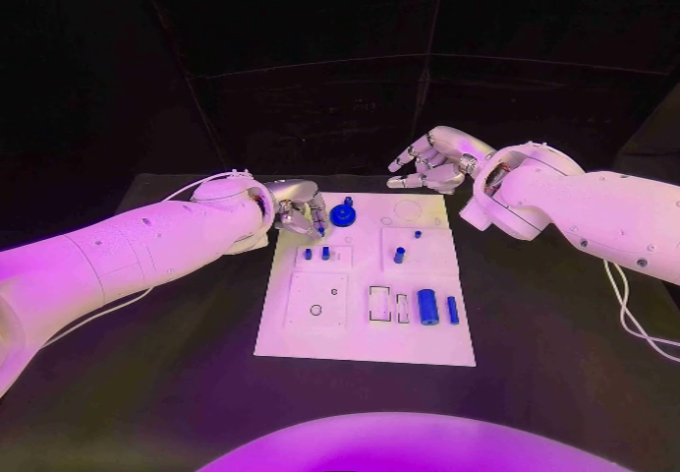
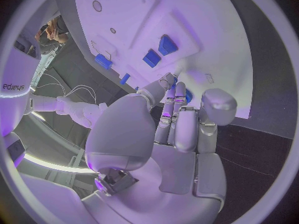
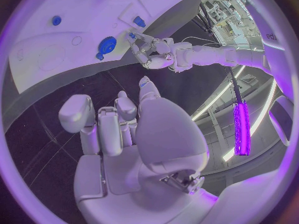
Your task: Assemble the parts on the task board
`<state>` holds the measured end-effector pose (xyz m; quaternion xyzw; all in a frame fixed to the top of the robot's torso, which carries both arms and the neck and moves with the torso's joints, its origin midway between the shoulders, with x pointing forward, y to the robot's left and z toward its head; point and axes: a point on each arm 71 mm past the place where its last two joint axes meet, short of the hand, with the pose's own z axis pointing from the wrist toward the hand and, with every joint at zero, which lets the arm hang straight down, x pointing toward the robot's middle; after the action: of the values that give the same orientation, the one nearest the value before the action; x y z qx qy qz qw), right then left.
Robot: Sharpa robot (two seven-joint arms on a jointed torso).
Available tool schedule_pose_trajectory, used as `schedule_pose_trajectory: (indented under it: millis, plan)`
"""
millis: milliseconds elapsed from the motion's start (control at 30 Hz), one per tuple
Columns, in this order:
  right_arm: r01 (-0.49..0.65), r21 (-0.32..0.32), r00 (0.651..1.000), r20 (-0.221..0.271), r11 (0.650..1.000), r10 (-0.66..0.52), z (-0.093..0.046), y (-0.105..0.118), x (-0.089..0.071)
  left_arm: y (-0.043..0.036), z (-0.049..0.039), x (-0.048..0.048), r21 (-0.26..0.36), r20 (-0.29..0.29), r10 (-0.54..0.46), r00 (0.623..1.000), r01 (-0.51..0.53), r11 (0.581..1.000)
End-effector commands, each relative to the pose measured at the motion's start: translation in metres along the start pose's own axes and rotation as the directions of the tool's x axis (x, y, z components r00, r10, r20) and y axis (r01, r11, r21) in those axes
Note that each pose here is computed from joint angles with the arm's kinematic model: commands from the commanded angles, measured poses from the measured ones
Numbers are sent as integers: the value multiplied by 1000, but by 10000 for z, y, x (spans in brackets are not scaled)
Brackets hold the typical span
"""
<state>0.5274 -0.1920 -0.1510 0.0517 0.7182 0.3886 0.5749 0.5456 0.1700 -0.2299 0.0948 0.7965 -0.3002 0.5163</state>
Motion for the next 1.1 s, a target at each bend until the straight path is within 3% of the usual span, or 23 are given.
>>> schedule_pose_trajectory:
  millis: [33, 1100]
  plan:
    - [-2, -6, 1000, 1, 1000, 2, 5, 13, -8, -3, 8, 11, -1, -18, -6, 1000, 6, 1000]
    - [-2, -8, 1000, 1, 1000, 2, 6, 18, -5, 25, 49, 70, -31, -42, -10, 999, 8, 999]
